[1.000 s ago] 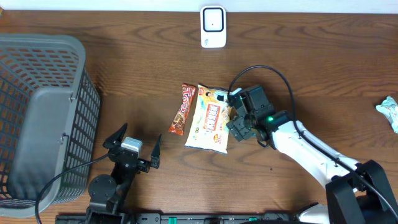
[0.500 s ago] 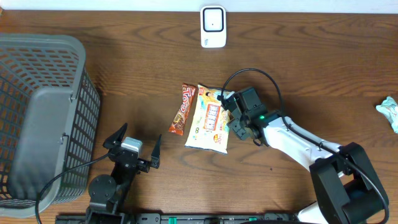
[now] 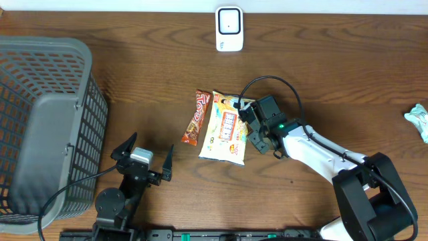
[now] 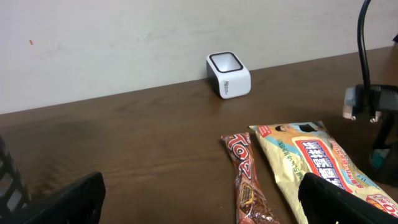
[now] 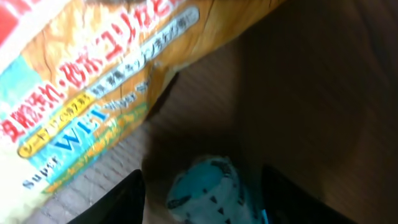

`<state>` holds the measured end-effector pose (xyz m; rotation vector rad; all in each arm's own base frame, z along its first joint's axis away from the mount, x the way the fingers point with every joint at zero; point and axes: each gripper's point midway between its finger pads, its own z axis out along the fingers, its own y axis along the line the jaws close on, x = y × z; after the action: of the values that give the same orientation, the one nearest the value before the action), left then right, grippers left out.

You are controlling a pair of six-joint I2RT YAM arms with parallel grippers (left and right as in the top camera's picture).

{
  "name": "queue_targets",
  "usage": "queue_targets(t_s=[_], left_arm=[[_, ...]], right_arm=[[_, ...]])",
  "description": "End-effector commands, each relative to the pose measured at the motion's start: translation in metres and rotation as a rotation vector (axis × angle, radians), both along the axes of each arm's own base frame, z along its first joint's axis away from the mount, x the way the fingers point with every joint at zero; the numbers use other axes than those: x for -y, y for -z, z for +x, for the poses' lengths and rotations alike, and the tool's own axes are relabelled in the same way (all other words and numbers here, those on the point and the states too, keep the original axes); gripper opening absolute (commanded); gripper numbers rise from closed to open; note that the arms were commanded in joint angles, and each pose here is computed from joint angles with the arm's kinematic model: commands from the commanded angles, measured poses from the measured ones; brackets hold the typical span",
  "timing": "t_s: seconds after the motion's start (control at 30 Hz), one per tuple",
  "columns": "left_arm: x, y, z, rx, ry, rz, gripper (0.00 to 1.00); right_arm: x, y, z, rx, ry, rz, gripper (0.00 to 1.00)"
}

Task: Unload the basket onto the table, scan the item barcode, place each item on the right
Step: 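Lower the right gripper over the bottle cap and grasp it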

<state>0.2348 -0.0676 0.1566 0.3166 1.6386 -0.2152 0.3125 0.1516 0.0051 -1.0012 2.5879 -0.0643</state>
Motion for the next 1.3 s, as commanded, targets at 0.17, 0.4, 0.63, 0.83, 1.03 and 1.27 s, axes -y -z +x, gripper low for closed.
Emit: queue_targets(t_s=[0.17,0.4,0.63,0.83,1.03,1.27], left_arm=[[0.001,0.016,-0.001,-0.044,0.006,0.016,0.99],[0.001,0.016,-0.001,-0.044,0.006,0.016,0.99],[0.001,0.016,-0.001,-0.044,0.006,0.016,0.99],[0.001,0.016,-0.001,-0.044,0.006,0.016,0.99],[0.001,0.016,-0.001,-0.044,0.006,0.016,0.99],[0.001,0.016,-0.001,-0.044,0.006,0.016,0.99]], right_arm=[[0.016,0.000,0.000,-0.001,0.026,-0.087,0.40],[0.013,-0.007,0.010,0.036,0.072,-0.066,0.23],[-0.007,-0.048,0.046,0.127,0.097,-0.001,0.21],[-0.015,-0.079,0.060,0.143,0.108,0.021,0.31],[0.003,-0.063,0.023,-0.024,0.124,-0.056,0.56],[0.011,-0.048,-0.008,-0.152,0.147,-0.073,0.63]])
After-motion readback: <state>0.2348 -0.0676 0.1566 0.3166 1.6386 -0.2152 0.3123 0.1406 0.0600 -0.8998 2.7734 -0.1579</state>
